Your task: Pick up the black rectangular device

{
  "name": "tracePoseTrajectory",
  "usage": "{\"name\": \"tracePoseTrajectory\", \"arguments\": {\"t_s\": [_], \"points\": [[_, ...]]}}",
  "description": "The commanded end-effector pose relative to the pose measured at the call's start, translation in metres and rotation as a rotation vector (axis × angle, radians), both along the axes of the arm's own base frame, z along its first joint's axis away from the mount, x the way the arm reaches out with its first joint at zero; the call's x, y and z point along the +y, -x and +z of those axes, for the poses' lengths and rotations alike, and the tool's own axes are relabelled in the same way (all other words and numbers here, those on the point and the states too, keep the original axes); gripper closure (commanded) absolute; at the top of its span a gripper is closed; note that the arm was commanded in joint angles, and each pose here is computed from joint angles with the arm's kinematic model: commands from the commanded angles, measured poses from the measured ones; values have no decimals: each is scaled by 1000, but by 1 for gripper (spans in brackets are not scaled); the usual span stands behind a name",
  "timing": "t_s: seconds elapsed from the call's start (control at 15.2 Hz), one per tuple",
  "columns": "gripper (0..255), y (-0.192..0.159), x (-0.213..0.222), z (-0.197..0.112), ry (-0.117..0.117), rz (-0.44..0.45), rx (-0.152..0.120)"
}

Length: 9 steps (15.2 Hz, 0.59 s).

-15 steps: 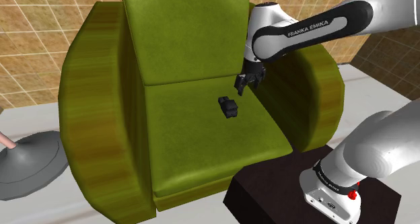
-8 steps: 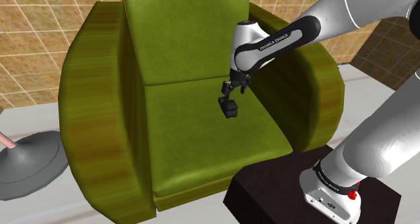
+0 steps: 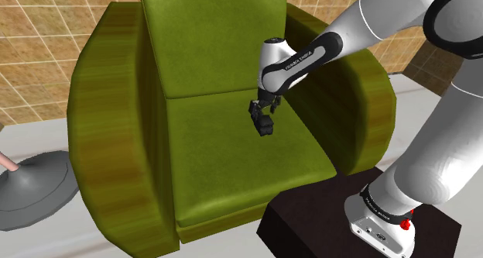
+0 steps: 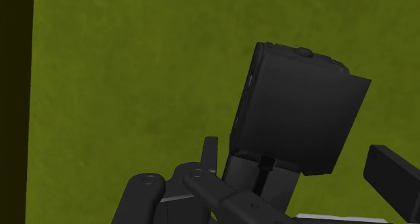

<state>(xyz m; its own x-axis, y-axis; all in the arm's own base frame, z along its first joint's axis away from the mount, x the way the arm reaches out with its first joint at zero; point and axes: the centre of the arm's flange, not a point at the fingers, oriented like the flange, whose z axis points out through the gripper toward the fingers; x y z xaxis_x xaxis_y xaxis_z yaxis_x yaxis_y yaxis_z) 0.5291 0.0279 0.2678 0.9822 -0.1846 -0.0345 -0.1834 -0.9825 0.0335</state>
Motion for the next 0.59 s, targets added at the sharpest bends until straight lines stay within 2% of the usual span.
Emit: {"name": "tracePoseTrajectory", "arguments": {"t_s": [0.0, 0.2, 0.26, 0.53], "points": [[0, -1, 0, -12, 0, 0, 0], [0, -1, 0, -20, 0, 0, 0], [255, 0, 0, -20, 0, 0, 0], [255, 0, 0, -20, 0, 0, 0]]}}
